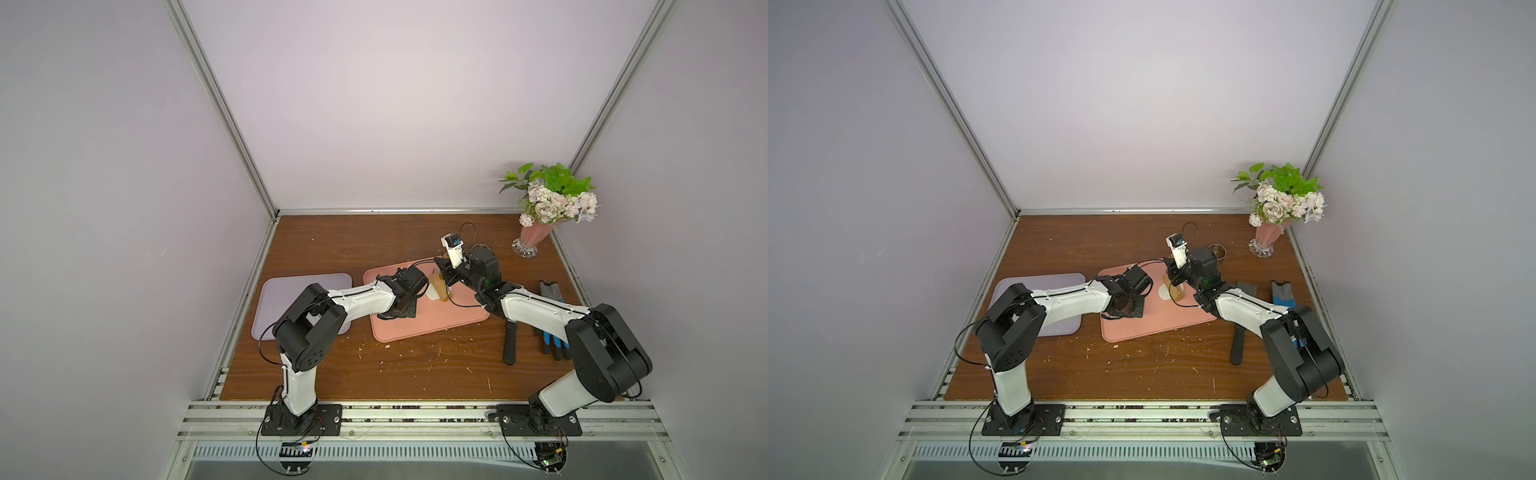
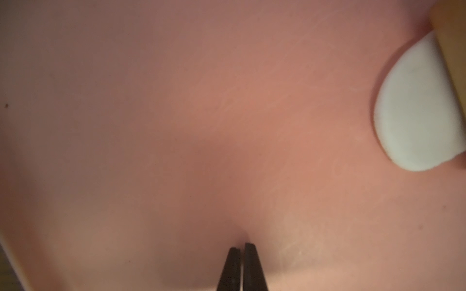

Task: Roll out the dumpling wrappers from the dough
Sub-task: Flatten out the dough on the work surface.

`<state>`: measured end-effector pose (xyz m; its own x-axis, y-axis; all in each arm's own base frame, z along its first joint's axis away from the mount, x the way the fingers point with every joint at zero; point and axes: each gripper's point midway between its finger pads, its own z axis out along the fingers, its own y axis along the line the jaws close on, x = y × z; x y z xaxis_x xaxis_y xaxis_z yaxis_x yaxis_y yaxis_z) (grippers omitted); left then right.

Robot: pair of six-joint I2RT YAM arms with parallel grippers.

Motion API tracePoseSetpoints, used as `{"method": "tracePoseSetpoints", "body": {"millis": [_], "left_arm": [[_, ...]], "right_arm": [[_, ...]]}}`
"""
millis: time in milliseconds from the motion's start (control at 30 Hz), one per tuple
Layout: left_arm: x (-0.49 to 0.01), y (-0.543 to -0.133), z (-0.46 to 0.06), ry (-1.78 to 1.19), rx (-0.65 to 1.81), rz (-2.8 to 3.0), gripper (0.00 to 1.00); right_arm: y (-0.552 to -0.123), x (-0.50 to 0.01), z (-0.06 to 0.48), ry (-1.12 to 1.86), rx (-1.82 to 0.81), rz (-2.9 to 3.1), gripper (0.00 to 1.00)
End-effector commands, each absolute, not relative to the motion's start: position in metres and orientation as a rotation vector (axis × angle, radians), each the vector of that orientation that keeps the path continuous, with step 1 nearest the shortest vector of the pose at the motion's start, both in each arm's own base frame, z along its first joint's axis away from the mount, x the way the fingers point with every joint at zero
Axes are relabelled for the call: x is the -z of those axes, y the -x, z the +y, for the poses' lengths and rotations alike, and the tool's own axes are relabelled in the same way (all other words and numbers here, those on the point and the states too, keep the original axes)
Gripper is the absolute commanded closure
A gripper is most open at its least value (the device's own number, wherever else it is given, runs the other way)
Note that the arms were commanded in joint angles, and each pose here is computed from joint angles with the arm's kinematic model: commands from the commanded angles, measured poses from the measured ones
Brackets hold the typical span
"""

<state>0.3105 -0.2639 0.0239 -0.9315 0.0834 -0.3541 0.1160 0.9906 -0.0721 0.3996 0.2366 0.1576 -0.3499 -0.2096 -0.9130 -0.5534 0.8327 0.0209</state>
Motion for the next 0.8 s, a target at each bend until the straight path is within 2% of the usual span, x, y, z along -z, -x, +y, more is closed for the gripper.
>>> {"method": "tracePoseSetpoints", "body": {"millis": [0, 100, 767], "left_arm": [[0.015, -0.277, -0.224, -0.151, -0.058, 2.939, 1.00], [0.016, -0.276, -0.220, -0.148, -0.071, 2.942, 1.00], [0.019, -0.273, -0.216, -0.135, -0.082, 2.949, 1.00]], "right_arm": [[-0.353, -0.050, 0.171, 0.443, -0.232, 2.412, 1.00], [-0.360, -0.060, 0.141, 0.357, -0.142, 2.399, 1.00], [-0.352, -0.059, 0.083, 0.136, 0.099, 2.518, 1.00]]}}
